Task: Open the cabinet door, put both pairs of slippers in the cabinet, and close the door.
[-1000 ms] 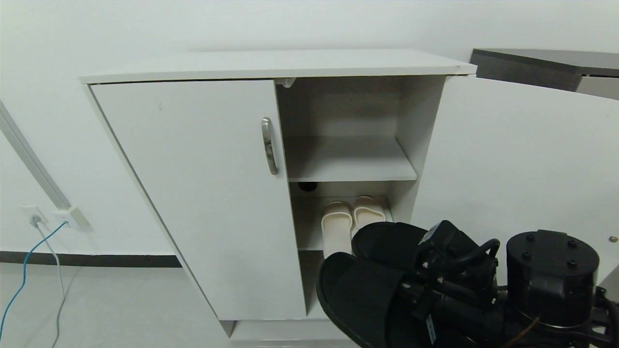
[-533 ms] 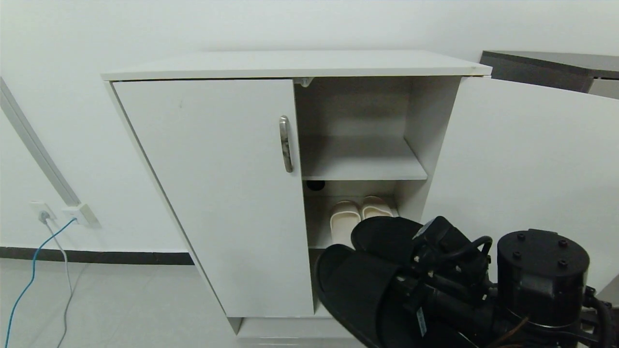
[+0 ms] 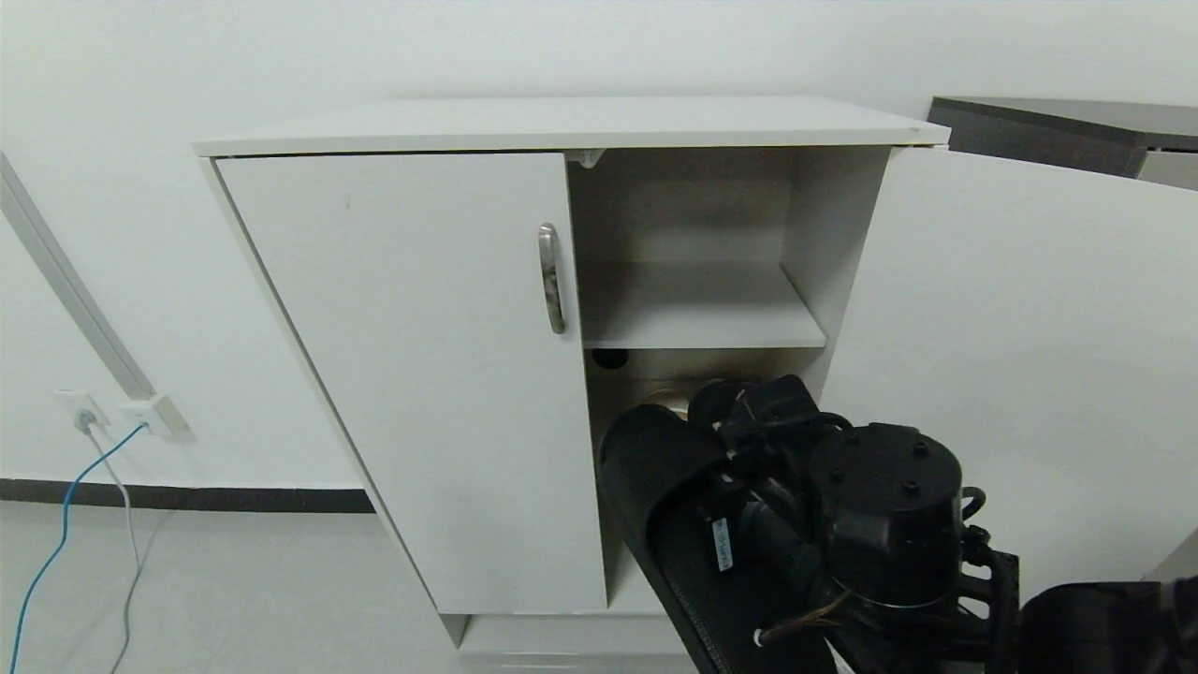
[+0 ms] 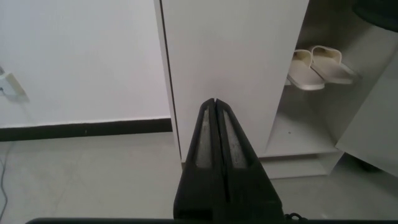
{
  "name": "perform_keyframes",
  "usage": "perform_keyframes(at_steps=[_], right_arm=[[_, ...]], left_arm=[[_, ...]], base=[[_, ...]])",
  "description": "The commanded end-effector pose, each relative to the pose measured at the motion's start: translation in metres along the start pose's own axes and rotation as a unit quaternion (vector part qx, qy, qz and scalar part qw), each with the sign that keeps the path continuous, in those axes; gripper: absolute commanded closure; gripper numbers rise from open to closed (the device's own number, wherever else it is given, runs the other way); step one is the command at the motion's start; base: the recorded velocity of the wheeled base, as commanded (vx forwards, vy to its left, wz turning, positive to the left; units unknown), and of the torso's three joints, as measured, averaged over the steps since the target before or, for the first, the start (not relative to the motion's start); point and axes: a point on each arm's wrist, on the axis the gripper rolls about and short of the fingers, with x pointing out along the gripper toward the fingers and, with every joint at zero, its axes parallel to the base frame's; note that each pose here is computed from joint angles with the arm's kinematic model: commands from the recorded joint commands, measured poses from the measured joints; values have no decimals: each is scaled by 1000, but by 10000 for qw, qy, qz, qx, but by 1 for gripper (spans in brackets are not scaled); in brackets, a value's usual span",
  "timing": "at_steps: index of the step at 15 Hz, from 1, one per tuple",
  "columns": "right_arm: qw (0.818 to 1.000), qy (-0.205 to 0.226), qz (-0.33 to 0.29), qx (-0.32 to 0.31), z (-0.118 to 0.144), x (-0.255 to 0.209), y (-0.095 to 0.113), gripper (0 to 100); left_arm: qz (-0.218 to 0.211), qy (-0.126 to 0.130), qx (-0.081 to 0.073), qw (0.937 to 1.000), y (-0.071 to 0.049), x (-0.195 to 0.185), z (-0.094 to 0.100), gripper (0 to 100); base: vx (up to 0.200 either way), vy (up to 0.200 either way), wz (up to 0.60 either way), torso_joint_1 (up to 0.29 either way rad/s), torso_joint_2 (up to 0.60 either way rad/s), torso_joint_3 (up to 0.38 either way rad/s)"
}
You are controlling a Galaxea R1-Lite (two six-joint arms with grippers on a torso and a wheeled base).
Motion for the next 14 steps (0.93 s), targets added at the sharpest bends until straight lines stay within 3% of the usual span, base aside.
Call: perform_keyframes(at_steps=[1,8,14], right_arm=[[9997,33,-241,104,4,6,13,100],[9881,205,-1393,620,50,22,17,100],[9855,139,-1563,645,58,48,15,100]], left_arm=[[6,3,0,10000,0,0,0,100],[6,3,0,10000,0,0,0,100],[14,3,-8,10000,0,0,0,100]], base=[[0,0,0,0,0,0],[0,0,0,0,0,0],[0,0,0,0,0,0]])
